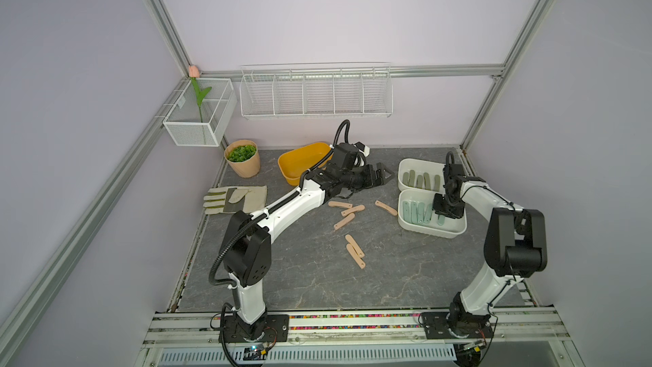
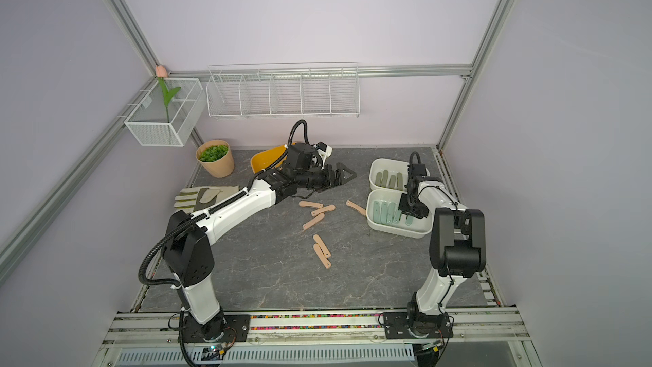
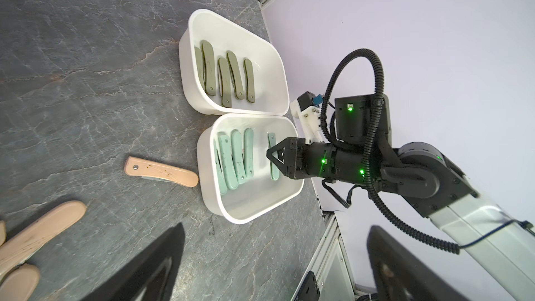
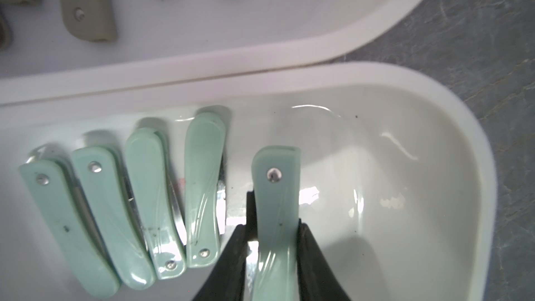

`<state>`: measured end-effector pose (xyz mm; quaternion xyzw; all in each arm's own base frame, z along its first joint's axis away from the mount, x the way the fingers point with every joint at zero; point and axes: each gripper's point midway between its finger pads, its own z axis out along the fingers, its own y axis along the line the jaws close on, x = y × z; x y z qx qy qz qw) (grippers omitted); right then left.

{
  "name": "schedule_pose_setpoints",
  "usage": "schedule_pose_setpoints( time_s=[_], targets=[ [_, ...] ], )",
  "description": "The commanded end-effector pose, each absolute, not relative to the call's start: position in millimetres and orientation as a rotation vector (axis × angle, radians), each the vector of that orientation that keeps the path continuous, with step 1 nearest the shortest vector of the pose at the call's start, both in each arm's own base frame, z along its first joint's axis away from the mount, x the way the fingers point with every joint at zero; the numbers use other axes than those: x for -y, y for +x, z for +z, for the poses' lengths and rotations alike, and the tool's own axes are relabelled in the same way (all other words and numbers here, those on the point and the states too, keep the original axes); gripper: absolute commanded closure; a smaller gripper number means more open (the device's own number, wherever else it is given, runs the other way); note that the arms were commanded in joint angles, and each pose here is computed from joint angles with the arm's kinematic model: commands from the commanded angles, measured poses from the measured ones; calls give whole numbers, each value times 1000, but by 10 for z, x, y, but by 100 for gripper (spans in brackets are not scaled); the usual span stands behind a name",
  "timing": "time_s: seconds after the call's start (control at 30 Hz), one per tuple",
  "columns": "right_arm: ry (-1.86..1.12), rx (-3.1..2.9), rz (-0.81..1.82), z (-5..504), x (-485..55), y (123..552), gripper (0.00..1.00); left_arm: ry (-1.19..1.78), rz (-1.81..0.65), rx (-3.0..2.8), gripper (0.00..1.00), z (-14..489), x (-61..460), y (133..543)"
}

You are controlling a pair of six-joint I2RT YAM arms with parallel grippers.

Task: Place the fruit knives into the storage box by color
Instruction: Place the fruit knife in the storage box.

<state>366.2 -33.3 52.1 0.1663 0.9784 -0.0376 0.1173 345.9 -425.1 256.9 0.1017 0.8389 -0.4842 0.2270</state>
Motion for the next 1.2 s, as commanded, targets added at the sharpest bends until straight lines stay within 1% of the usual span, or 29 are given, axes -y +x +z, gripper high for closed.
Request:
schedule_pose_setpoints(
  time_s=[0.0,0.23,0.5,0.63,0.8,0.9,1.0,1.07,1.17],
  targets=[
    [463,-2854,-126,515,375,3759,70,290,-1336,-2300,1,2630,4264,3458],
    [475,-2880,-137,373,406,3767,69,284,-1321,-2309,1,2611,4244,3455],
    [509,-2874,-106,363,405,3787,62,270,-1311,-2317,1,2591,4227,3465],
    [529,-2850,-62,491,389,3787,59,268,-1298,-2321,1,2589,4216,3467],
    [541,-2763,36,896,302,3785,55,279,-1238,-2325,1,2601,4162,3515],
    [531,-2697,109,1195,226,3780,45,251,-1154,-2331,1,2576,4024,3667],
    [502,-2630,169,1510,147,3758,33,172,-1060,-2334,1,2516,3766,3945],
    [493,-2592,206,1671,103,3719,19,119,-1026,-2332,1,2489,3584,4148],
    [479,-2551,284,1837,3,3678,4,88,-944,-2342,1,2432,3354,4409]
  ],
)
